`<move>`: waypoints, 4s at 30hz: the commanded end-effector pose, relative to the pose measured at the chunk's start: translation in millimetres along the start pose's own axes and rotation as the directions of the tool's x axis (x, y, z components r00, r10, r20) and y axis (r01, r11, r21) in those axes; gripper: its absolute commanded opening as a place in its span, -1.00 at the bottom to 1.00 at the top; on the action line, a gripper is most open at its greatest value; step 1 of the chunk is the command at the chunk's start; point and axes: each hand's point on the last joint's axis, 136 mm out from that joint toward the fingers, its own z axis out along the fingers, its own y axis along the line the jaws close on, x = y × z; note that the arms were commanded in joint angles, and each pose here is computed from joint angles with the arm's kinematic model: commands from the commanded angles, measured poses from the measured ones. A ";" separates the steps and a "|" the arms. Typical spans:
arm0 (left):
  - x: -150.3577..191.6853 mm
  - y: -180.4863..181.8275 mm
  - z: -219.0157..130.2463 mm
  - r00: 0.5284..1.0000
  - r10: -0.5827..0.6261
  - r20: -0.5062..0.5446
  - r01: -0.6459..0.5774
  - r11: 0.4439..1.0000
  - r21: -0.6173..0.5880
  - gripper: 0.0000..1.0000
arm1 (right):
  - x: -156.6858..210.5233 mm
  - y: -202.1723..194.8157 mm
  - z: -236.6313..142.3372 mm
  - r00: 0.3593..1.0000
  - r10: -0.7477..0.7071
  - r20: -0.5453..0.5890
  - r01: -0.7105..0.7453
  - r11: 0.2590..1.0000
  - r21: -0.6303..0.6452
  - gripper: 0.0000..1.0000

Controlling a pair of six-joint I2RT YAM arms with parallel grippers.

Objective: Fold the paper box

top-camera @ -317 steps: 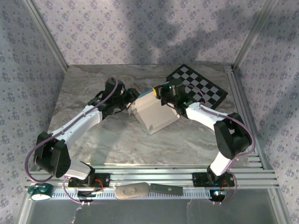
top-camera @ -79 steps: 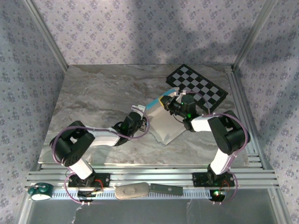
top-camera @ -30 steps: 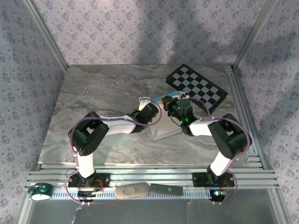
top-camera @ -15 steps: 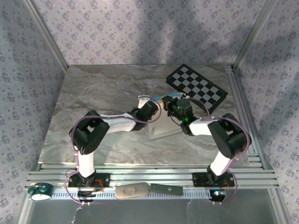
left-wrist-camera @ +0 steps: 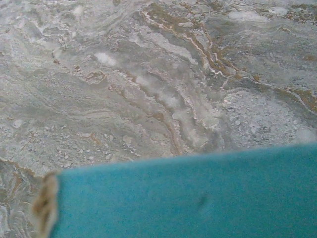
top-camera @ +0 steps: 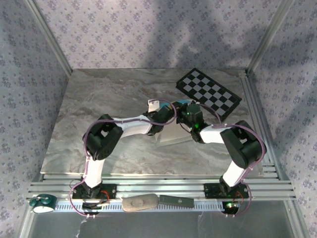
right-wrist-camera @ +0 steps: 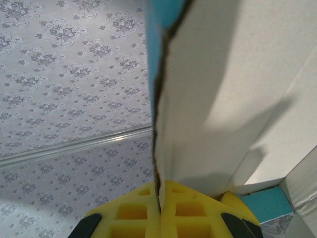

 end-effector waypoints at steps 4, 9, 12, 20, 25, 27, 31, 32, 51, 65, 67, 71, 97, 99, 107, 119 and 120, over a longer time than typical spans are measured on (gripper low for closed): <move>15.8 1.2 11.1 0.999 0.028 -0.026 -0.026 0.995 0.101 -1.00 | 21.1 -20.3 0.0 0.995 0.024 -0.093 -0.015 0.995 0.096 -1.00; 10.3 -3.4 9.9 1.000 0.007 -0.013 -0.004 0.974 0.227 -0.61 | 20.5 -19.8 0.7 0.995 0.023 -0.099 -0.014 0.995 0.097 -1.00; 7.5 -7.2 8.4 1.000 0.021 -0.010 -0.017 0.963 0.270 -0.46 | 20.4 -20.5 1.7 0.995 0.025 -0.100 -0.015 0.995 0.099 -1.00; 6.7 -4.6 13.8 0.999 0.029 -0.015 -0.024 0.959 0.282 -0.57 | 21.1 -17.7 3.8 0.994 0.026 -0.105 -0.017 0.995 0.093 -1.00; 5.5 5.8 19.4 1.000 0.015 -0.022 -0.009 0.973 0.232 -1.00 | 21.2 -17.5 3.5 0.994 0.030 -0.104 -0.020 0.995 0.096 -1.00; 6.3 17.0 21.6 1.000 -0.003 -0.027 0.008 0.986 0.169 -1.00 | 21.0 -16.7 3.9 0.994 0.030 -0.103 -0.020 0.995 0.097 -1.00; 7.9 29.6 22.6 0.999 -0.030 -0.030 0.033 0.994 0.106 -1.00 | 22.4 -18.7 4.9 0.994 0.029 -0.109 -0.016 0.994 0.113 -1.00; 8.3 29.8 22.9 0.999 -0.028 -0.032 0.031 0.994 0.104 -1.00 | 22.9 -18.9 5.2 0.993 0.027 -0.113 -0.014 0.993 0.115 -1.00; -25.9 64.4 -2.2 0.994 0.073 -0.079 -0.050 0.965 0.257 -1.00 | -30.2 73.1 -101.8 0.847 -0.531 0.001 0.523 0.835 0.172 0.26; -53.8 81.4 -40.0 0.953 0.132 -0.272 0.039 0.839 0.543 -1.00 | -30.9 114.0 -143.4 0.591 -0.801 -0.100 0.796 0.558 0.235 0.19; -55.4 88.6 -41.9 0.952 0.113 -0.284 0.059 0.842 0.535 -1.00 | -29.2 117.1 -147.6 0.589 -0.801 -0.103 0.796 0.554 0.243 0.18; -55.7 91.8 -46.9 0.955 0.087 -0.284 0.088 0.831 0.549 -1.00 | -12.1 119.8 -150.2 0.581 -0.806 -0.110 0.803 0.547 0.236 0.16; -67.4 54.3 -144.4 0.949 0.194 -0.247 0.185 0.289 0.939 -1.00 | 52.9 178.8 -227.0 0.305 -0.952 0.012 0.952 0.305 0.000 0.35; -69.5 52.0 -148.3 0.952 0.203 -0.228 0.172 0.258 0.951 -1.00 | 53.9 172.9 -230.7 0.275 -0.962 -0.004 0.961 0.275 -0.015 0.39; -62.5 41.0 -158.5 0.960 0.246 -0.134 0.086 0.199 0.976 -1.00 | 74.2 166.3 -240.3 0.190 -0.982 -0.010 0.971 0.190 -0.142 0.43; -62.5 30.3 -135.4 0.926 0.292 -0.238 0.151 0.291 0.945 -1.00 | 68.7 159.5 -218.5 0.021 -0.999 -0.048 0.998 0.024 -0.062 0.45; -62.5 29.6 -135.0 0.925 0.294 -0.241 0.153 0.291 0.944 -1.00 | 67.8 160.4 -217.6 0.011 -0.999 -0.050 0.998 0.014 -0.056 0.45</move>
